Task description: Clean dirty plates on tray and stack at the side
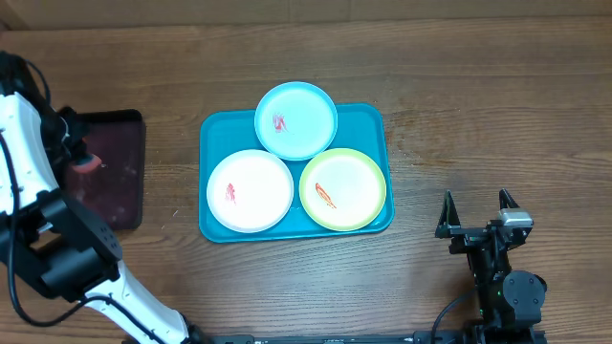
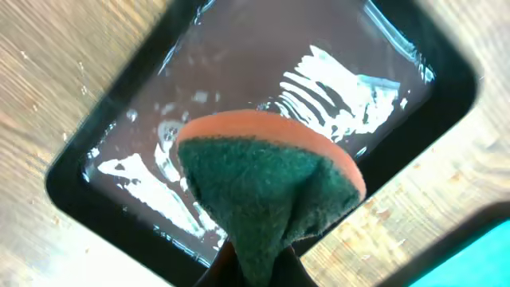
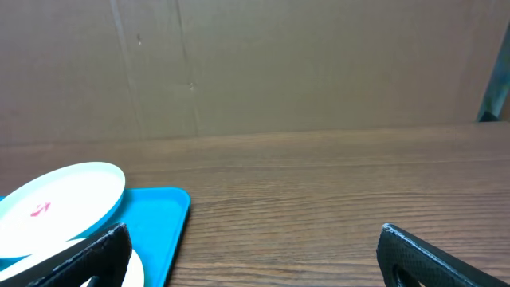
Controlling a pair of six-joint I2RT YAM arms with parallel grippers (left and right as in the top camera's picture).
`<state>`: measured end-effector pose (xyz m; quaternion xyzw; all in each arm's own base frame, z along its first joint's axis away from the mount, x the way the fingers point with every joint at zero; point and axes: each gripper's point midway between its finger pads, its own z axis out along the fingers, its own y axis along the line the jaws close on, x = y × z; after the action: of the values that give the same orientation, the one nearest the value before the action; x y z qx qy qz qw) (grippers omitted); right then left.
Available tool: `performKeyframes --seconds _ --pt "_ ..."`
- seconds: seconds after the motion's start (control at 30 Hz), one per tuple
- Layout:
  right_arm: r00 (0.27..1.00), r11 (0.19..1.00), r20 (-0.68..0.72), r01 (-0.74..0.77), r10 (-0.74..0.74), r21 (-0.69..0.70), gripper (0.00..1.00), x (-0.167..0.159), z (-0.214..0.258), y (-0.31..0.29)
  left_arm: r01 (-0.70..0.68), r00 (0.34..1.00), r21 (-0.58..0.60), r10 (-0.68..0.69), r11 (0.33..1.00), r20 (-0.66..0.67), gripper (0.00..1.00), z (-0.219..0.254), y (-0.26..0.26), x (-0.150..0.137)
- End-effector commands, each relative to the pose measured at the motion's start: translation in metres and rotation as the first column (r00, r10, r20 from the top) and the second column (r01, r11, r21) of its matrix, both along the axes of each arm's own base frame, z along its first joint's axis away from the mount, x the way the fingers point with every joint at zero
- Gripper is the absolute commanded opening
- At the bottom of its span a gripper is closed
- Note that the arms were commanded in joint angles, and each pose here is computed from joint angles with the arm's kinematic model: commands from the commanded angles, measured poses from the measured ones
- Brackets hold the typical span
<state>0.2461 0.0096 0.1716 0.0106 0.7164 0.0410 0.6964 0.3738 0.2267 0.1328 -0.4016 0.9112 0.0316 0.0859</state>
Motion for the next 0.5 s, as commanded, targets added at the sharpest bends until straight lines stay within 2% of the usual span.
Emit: performKeyframes --seconds 0.0,0.1,0.17,0.3,0.37,0.47 --pt "1.000 1.000 0.002 -0.010 0.010 -0.004 1.00 0.000 -0.002 0.002 -0.072 0.997 0.013 0.072 0.997 -0.006 0.04 -0.019 0.004 -0.003" --pt "1.000 1.000 0.002 -0.010 0.010 -0.004 1.00 0.000 -0.002 0.002 -0.072 0.997 -0.007 0.072 0.997 -0.042 0.04 -0.047 -0.001 -0.011" --pt "1.000 1.000 0.003 -0.010 0.010 -0.004 1.00 0.000 -0.002 0.002 -0.047 0.997 -0.013 0.047 0.999 -0.056 0.04 -0.047 -0.003 -0.015" --pt "1.000 1.000 0.003 -0.010 0.010 -0.004 1.00 0.000 -0.002 0.002 -0.044 0.999 0.005 0.045 0.999 -0.025 0.04 -0.011 0.000 -0.010" --pt "1.000 1.000 0.002 -0.010 0.010 -0.004 1.00 0.000 -0.002 0.002 -0.038 0.999 0.009 0.038 0.999 0.034 0.04 0.034 -0.002 -0.004" --pt "1.000 1.000 0.003 -0.010 0.010 -0.004 1.00 0.000 -0.002 0.002 -0.020 0.995 0.001 0.020 1.000 0.094 0.04 0.069 -0.012 0.000"
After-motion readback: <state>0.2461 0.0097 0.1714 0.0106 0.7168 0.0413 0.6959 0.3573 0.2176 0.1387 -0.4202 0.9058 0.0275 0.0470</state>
